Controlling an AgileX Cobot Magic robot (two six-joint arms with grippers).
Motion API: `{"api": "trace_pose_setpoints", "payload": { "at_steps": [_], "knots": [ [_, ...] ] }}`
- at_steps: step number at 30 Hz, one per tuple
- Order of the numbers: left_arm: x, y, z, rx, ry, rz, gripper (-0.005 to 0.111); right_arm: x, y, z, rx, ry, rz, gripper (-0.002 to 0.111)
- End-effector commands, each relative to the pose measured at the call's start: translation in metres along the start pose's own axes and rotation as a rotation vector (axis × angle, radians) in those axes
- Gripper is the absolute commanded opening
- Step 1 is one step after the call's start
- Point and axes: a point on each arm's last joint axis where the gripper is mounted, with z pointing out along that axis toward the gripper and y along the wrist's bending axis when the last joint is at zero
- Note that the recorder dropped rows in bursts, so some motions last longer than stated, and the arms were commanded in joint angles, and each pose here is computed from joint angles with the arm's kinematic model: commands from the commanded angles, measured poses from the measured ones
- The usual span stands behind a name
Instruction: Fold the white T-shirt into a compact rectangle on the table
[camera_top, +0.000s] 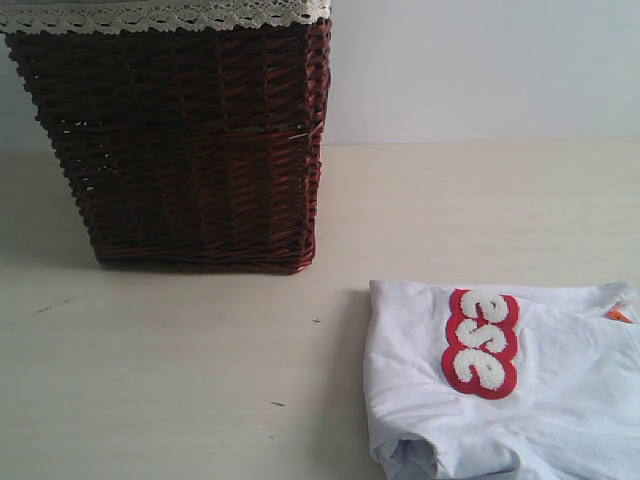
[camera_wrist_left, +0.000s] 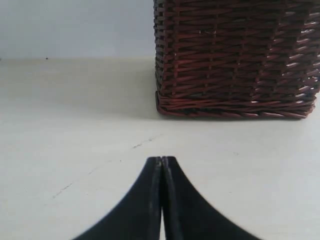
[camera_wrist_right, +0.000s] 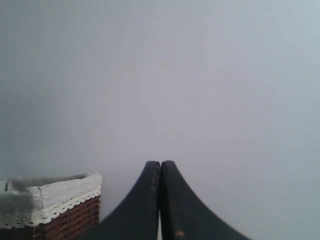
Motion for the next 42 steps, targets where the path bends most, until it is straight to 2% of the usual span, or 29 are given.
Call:
{"api": "trace_pose_setpoints", "payload": {
  "at_steps": [1, 9, 15, 42],
  "knots": [
    [0.001, 0.0, 0.0, 0.001, -0.004, -0.003, 0.0, 0.017, -0.003, -0.012, 0.032, 0.012, -0.036, 0.0],
    [0.001, 0.0, 0.0, 0.001, -0.004, -0.003, 0.0, 0.082, -0.011, -0.015, 0.054, 0.207, -0.037, 0.0],
    [0.001, 0.0, 0.0, 0.001, -0.004, -0.003, 0.0, 0.121, -0.016, -0.023, 0.05, 0.301, -0.101, 0.0],
    [0.001, 0.0, 0.0, 0.001, -0.004, -0.003, 0.0, 0.119, -0.016, -0.023, 0.043, 0.281, -0.134, 0.0]
  ]
}}
